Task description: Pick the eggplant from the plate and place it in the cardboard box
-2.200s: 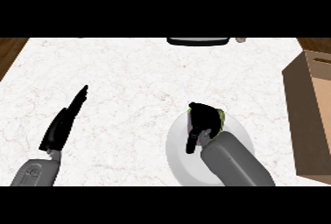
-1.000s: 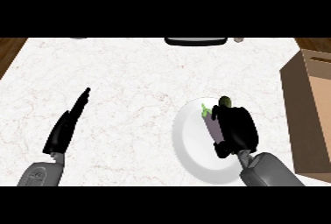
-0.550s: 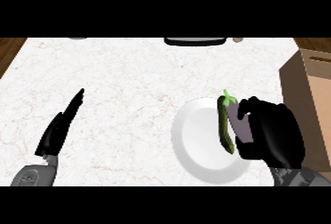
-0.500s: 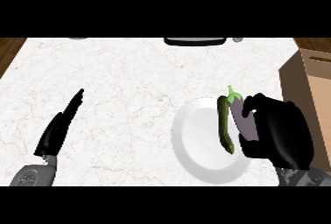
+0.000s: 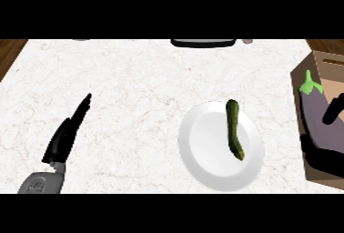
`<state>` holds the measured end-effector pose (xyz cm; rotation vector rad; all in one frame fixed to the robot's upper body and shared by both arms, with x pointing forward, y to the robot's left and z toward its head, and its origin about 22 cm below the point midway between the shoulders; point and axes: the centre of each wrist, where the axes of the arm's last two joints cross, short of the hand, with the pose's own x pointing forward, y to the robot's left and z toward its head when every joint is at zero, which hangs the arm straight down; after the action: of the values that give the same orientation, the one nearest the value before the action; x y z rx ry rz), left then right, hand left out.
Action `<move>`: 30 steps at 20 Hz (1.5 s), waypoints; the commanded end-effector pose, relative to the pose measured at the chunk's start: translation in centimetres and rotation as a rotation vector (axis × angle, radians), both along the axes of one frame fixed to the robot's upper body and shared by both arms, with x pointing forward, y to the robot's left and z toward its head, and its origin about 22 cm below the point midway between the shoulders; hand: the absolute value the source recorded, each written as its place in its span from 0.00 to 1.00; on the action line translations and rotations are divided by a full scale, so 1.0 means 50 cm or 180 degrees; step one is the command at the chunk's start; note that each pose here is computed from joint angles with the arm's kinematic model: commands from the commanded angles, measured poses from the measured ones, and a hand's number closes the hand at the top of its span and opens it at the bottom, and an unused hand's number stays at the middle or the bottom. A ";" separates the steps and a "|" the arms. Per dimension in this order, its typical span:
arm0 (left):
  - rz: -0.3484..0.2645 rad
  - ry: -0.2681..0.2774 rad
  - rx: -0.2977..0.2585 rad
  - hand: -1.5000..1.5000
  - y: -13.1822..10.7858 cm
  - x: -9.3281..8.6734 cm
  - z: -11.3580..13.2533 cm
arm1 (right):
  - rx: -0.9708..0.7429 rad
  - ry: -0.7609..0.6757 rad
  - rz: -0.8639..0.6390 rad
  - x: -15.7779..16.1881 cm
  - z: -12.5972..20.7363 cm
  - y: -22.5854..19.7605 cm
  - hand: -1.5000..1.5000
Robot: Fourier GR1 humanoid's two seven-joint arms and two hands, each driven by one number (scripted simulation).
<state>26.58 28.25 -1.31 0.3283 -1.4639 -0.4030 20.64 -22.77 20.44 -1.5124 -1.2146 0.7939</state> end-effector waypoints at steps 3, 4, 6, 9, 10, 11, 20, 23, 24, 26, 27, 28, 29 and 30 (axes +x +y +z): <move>0.0001 -0.0018 0.0063 0.50 -0.006 0.032 0.026 | 0.0134 -0.0220 -0.0366 0.006 0.070 -0.098 1.00; 0.0006 0.0040 0.0001 0.50 0.001 0.029 0.018 | 0.0177 -0.0151 -0.0417 -0.001 0.059 -0.111 1.00; -0.0020 -0.0015 0.0015 0.50 -0.009 0.023 -0.007 | 0.0136 -0.0135 -0.0468 0.003 0.078 -0.175 1.00; -0.0051 0.0026 0.0057 0.50 0.000 0.026 0.011 | 0.0171 0.0028 -0.0620 0.041 0.028 -0.252 1.00; -0.0006 -0.0017 0.0053 0.50 0.014 0.033 -0.013 | 0.0195 0.0059 -0.0570 0.023 0.044 -0.268 1.00; -0.0031 -0.0094 0.0027 0.50 0.003 0.015 0.028 | 0.0198 0.0076 -0.0739 0.056 0.036 -0.288 1.00; -0.0070 -0.0021 -0.0005 0.50 0.005 0.000 -0.002 | 0.1019 0.1068 -0.0862 0.102 -0.079 -0.408 0.00; -0.0063 -0.0078 0.0070 0.50 0.021 0.040 0.041 | 0.1146 0.1207 -0.0480 0.114 -0.117 -0.438 0.00; -0.0082 -0.0004 0.0001 0.50 0.009 0.026 0.013 | 0.1106 0.1137 -0.0368 0.133 -0.113 -0.417 0.00; -0.0022 -0.0048 0.0022 0.50 -0.002 0.005 0.014 | 0.1273 0.0736 -0.0236 0.137 -0.143 -0.413 0.00; -0.0023 -0.0058 -0.0009 0.50 -0.021 0.028 0.028 | 0.1343 0.0514 -0.0153 0.123 -0.110 -0.446 0.00; -0.0079 -0.0023 0.0070 0.50 -0.010 0.025 0.017 | 0.1501 0.0295 -0.0073 0.134 -0.142 -0.429 0.00; -0.0048 -0.0014 -0.0017 0.50 -0.007 0.010 -0.009 | 0.1631 0.0059 0.0021 0.137 -0.103 -0.431 0.00; -0.0098 -0.0024 0.0021 0.50 -0.012 0.010 0.013 | 0.1829 -0.0127 0.0132 0.136 -0.122 -0.424 0.00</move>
<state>27.44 27.87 -0.67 0.3200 -1.4759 -0.4229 27.08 -44.05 14.90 -1.1005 -1.1558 0.5371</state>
